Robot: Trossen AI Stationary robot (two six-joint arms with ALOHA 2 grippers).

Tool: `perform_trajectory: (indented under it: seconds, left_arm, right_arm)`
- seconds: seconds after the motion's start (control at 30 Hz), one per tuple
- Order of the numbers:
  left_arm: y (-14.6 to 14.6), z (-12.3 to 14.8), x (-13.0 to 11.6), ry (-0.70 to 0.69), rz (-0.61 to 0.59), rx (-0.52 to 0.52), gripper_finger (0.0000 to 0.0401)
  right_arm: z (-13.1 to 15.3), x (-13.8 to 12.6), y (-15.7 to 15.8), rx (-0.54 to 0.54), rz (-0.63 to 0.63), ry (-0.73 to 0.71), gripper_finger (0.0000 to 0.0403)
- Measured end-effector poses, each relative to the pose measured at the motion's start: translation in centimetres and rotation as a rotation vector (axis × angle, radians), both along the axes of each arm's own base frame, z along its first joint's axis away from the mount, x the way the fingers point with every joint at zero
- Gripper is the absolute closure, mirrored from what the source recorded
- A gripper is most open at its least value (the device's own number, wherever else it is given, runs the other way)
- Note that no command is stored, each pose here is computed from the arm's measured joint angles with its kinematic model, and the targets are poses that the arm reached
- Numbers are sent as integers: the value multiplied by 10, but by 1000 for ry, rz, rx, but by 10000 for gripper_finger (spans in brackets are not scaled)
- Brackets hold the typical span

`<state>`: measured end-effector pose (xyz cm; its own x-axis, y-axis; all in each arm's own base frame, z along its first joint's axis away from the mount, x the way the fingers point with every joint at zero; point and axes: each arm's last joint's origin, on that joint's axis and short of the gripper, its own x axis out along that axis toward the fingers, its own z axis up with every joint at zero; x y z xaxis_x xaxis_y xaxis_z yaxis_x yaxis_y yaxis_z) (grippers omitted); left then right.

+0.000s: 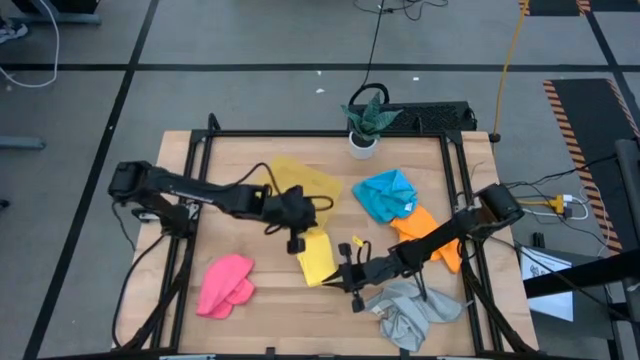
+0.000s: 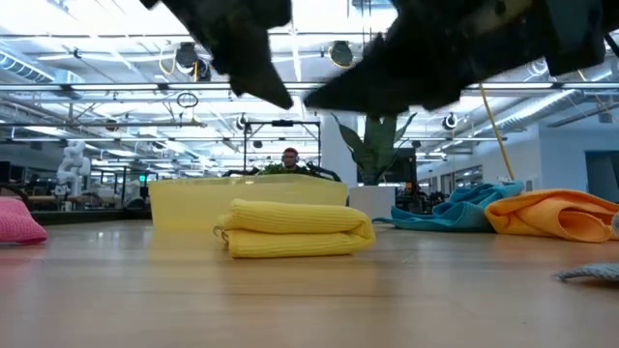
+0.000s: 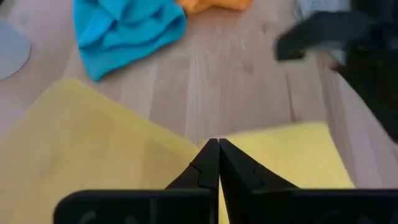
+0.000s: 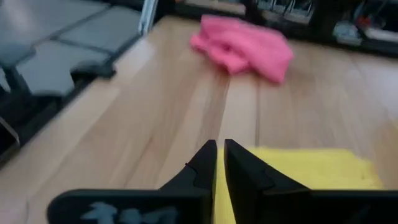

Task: Fold microfiber towels
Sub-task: Put the yellow microfiber cloth into the yellow bin

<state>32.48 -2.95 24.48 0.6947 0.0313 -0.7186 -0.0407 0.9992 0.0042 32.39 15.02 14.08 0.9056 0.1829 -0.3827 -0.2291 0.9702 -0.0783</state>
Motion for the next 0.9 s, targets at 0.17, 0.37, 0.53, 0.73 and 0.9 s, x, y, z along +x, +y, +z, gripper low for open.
perform_trajectory:
  seconds: [0.17, 0.37, 0.53, 0.73, 0.9]
  left_arm:
    - [-23, -5, -10, 74, 1, 30, 392]
    - [-53, -26, -20, 102, 92, 90, 391]
    - [-78, -45, -41, 97, 177, 137, 393]
    - [-102, -59, -63, 66, 212, 170, 388]
    - [-112, -60, -70, 28, 219, 196, 382]
  right_arm:
    - [-12, 1, 2, -51, 18, 25, 328]
    - [-27, 15, 10, -170, 54, 74, 249]
    - [-32, 24, 13, -359, 24, 180, 211]
    - [-33, 24, 12, -461, 57, 224, 217]
    - [-39, 22, 4, -486, 63, 259, 251]
